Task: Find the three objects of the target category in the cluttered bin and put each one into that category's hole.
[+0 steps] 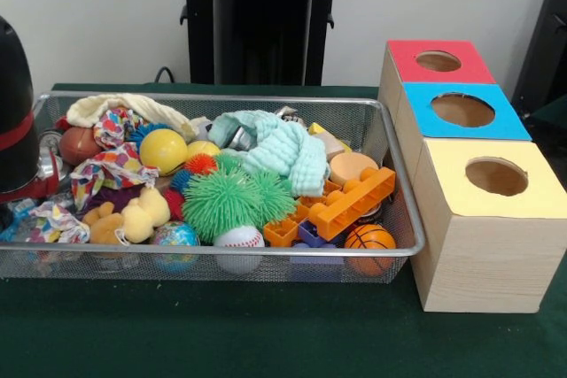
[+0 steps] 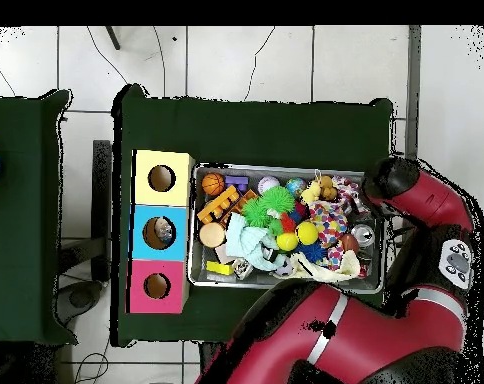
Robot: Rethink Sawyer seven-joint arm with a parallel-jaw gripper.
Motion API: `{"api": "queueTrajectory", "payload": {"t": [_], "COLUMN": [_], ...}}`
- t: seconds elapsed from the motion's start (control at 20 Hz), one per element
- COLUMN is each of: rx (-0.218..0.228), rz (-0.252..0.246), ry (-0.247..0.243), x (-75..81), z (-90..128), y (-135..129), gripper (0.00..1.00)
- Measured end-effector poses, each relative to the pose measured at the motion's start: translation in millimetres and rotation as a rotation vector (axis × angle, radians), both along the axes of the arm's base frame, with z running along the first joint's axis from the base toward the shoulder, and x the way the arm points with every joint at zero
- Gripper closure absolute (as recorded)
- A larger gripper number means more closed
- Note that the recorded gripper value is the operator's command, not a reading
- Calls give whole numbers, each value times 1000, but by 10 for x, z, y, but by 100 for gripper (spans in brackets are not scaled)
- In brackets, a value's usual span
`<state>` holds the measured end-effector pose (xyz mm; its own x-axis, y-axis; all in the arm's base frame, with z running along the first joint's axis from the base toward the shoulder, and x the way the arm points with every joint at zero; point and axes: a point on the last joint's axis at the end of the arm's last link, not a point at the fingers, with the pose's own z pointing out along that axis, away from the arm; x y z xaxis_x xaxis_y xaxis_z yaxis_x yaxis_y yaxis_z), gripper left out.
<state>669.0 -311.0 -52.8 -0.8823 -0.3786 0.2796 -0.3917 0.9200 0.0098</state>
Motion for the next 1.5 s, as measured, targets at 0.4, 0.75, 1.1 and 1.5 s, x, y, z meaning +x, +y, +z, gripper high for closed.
{"api": "queueTrajectory", "payload": {"t": [0.4,0.75,1.1,1.5], "rx": [-18,-11,-26,72], "rz": [9,7,4,-41], "ry": [-3,13,-18,-119], "x": [90,300,421,575], "z": [364,1173,1685,1903], "y": [51,173,163,342], "gripper": [100,100,100,100]}}
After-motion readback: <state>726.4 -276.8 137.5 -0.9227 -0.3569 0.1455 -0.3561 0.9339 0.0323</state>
